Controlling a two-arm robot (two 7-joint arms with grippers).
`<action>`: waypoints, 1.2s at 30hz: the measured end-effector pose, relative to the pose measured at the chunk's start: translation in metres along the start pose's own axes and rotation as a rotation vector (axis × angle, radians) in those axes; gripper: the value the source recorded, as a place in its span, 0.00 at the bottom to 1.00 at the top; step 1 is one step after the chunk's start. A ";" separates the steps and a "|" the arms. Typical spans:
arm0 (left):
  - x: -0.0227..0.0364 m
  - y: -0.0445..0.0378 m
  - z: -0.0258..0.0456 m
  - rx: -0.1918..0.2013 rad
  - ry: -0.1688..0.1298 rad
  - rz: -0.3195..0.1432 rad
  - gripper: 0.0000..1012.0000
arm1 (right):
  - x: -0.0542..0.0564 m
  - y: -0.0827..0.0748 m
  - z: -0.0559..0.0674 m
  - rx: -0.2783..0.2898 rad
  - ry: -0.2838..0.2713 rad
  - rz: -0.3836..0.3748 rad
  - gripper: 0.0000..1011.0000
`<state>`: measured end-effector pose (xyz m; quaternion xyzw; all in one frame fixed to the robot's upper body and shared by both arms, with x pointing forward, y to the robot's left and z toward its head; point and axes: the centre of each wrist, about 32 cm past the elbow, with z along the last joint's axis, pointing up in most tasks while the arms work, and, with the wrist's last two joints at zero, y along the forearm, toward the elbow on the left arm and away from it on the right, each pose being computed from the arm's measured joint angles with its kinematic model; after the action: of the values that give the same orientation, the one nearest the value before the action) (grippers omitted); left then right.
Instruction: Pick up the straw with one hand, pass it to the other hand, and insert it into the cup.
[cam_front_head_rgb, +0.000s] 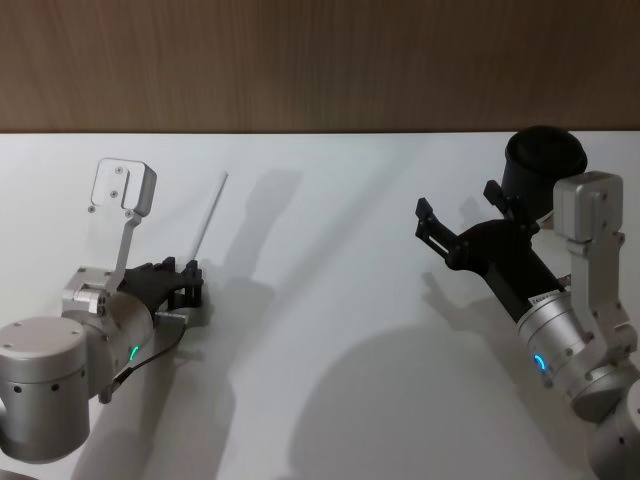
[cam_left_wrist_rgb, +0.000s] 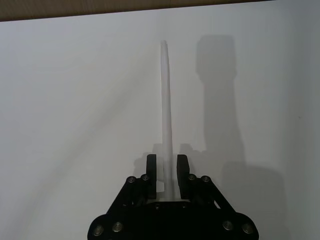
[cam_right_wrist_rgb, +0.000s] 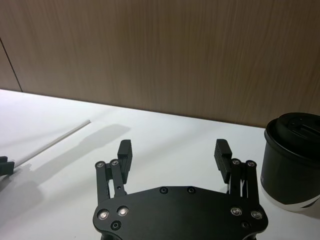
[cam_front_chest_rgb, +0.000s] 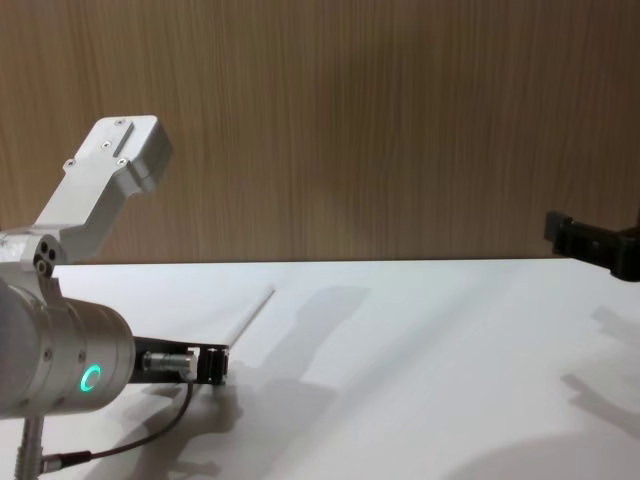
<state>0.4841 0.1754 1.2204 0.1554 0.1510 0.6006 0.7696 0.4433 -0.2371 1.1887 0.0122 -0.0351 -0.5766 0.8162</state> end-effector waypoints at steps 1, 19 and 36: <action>0.0000 0.0000 0.0000 0.000 0.000 0.000 0.25 | 0.000 0.000 0.000 0.000 0.000 0.000 0.99; 0.0001 0.0000 -0.0002 0.001 0.000 0.000 0.14 | 0.000 0.000 0.000 0.000 0.000 0.000 0.99; -0.0001 0.0000 0.0001 0.000 0.000 0.000 0.04 | 0.000 0.000 0.000 0.000 0.000 0.000 0.99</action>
<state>0.4841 0.1753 1.2205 0.1554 0.1510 0.6005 0.7697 0.4433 -0.2371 1.1887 0.0122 -0.0351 -0.5766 0.8162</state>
